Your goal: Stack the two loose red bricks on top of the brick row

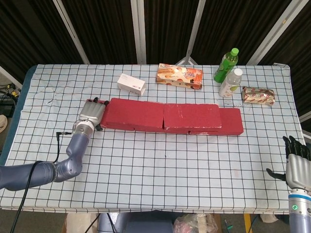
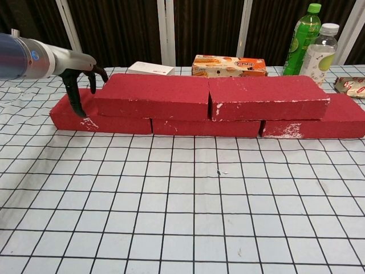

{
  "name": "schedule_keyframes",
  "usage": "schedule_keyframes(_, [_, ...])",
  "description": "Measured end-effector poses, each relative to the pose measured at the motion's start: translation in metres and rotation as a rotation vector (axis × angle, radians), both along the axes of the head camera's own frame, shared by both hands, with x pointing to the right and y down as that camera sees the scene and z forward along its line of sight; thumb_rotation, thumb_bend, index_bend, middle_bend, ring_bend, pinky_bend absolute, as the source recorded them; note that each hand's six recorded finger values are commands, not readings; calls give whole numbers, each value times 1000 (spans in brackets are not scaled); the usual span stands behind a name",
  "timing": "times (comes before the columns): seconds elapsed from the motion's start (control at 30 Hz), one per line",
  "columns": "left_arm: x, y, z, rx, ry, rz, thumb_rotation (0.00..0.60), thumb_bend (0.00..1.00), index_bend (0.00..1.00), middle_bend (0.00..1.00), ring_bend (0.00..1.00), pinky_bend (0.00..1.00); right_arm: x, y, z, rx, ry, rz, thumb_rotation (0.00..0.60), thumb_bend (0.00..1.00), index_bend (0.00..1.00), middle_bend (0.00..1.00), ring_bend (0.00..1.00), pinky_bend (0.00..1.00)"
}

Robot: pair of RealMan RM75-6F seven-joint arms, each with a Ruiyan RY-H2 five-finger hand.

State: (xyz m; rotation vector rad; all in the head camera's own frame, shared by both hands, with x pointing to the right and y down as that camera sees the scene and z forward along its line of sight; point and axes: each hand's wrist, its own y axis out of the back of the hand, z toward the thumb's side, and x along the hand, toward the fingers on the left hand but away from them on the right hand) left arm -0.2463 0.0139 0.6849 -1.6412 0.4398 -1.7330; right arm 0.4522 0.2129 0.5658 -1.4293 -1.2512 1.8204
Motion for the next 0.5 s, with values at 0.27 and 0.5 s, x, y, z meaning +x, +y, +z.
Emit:
schedule_keyframes(0.27, [-27, -2, -13, 8, -56, -44, 600, 0, 156, 221, 81, 211, -2, 0, 1, -4, -2, -7, 600, 153, 54, 0, 0, 0])
schedule_keyframes(0.5, [-64, 23, -49, 49, 79, -156, 600, 0, 154, 164, 78, 209, -10, -1, 4, -8, -19, -55, 600, 154, 53, 0, 0, 0])
